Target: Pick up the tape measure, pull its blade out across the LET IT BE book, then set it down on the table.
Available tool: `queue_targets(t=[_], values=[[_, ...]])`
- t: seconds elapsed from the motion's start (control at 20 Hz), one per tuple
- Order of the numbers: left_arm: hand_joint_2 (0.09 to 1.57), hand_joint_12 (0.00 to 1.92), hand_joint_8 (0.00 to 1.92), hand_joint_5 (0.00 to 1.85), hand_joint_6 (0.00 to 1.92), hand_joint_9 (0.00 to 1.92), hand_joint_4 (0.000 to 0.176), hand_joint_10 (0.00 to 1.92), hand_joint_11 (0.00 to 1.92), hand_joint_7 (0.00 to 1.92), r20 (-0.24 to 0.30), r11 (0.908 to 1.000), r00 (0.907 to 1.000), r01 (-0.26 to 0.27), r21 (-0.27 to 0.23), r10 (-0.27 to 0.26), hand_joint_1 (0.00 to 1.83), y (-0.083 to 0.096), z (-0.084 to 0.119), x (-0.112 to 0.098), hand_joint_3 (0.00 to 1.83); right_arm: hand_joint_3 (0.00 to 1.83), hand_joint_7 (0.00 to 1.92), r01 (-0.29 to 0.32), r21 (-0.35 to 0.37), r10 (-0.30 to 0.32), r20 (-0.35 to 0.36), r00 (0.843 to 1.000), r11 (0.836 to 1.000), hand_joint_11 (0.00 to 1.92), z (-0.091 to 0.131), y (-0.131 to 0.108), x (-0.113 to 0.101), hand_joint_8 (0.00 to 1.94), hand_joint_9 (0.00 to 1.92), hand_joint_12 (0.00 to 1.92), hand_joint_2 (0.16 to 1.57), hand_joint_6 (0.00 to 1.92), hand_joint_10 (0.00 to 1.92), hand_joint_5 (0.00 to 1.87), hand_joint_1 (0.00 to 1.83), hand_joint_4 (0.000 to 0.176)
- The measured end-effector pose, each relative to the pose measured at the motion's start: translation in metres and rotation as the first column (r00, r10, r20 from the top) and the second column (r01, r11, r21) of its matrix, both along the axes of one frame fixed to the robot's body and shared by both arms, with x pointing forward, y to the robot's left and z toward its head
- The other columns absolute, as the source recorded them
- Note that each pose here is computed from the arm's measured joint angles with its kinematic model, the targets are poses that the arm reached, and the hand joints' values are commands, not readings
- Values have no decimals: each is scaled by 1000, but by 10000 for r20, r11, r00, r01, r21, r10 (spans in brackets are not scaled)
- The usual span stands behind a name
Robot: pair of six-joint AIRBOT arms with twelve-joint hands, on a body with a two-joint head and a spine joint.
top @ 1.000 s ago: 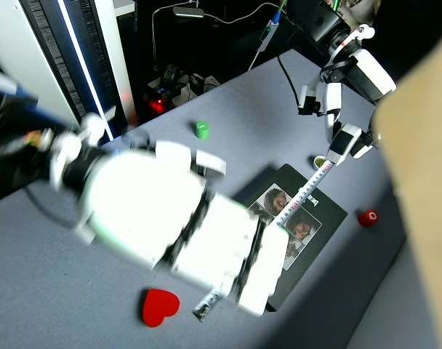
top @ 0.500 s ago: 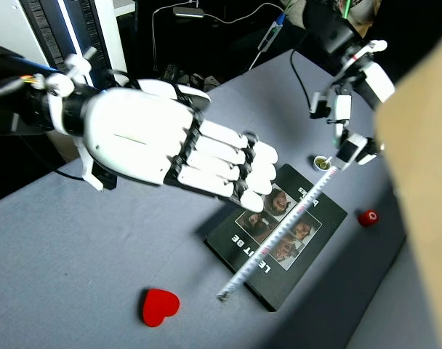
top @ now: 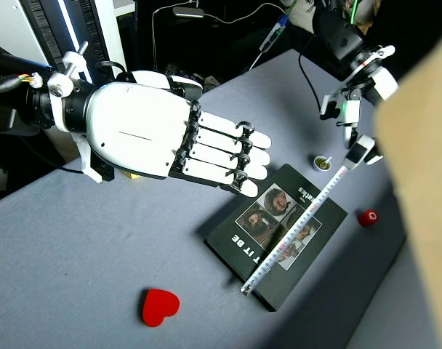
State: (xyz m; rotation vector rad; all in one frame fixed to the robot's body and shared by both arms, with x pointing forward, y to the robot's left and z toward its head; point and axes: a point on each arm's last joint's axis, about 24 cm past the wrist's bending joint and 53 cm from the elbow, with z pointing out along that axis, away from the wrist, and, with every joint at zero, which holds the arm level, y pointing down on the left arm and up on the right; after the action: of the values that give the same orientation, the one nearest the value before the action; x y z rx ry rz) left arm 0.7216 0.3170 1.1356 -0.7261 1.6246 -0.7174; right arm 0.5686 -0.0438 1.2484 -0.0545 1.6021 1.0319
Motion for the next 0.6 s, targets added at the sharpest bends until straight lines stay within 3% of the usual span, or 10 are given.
queue_targets(t=[0.3,0.4,0.6], values=[[1103,1140,827,964,854,867,0,1308,738,1083,-295,9993,9995,-76,376,87,1378,11,-14,2,0,5,22,20,-334,-17,86,10000,9994,0,-9,2,-1,0,8,370,991,0,2,0,0,0],[1084,1112,847,1032,711,903,0,1238,807,1102,-520,9987,9986,-71,512,98,1383,14,-23,0,0,2,44,70,-441,-63,165,9998,9990,0,-10,1,-1,8,31,455,986,0,9,0,0,0],[1080,1070,835,1043,692,910,0,1217,823,1113,-814,9981,9967,-23,614,73,1384,16,-38,-6,0,1,37,114,-453,-107,163,9998,9989,0,-11,0,-1,5,28,418,988,0,2,0,0,0]])
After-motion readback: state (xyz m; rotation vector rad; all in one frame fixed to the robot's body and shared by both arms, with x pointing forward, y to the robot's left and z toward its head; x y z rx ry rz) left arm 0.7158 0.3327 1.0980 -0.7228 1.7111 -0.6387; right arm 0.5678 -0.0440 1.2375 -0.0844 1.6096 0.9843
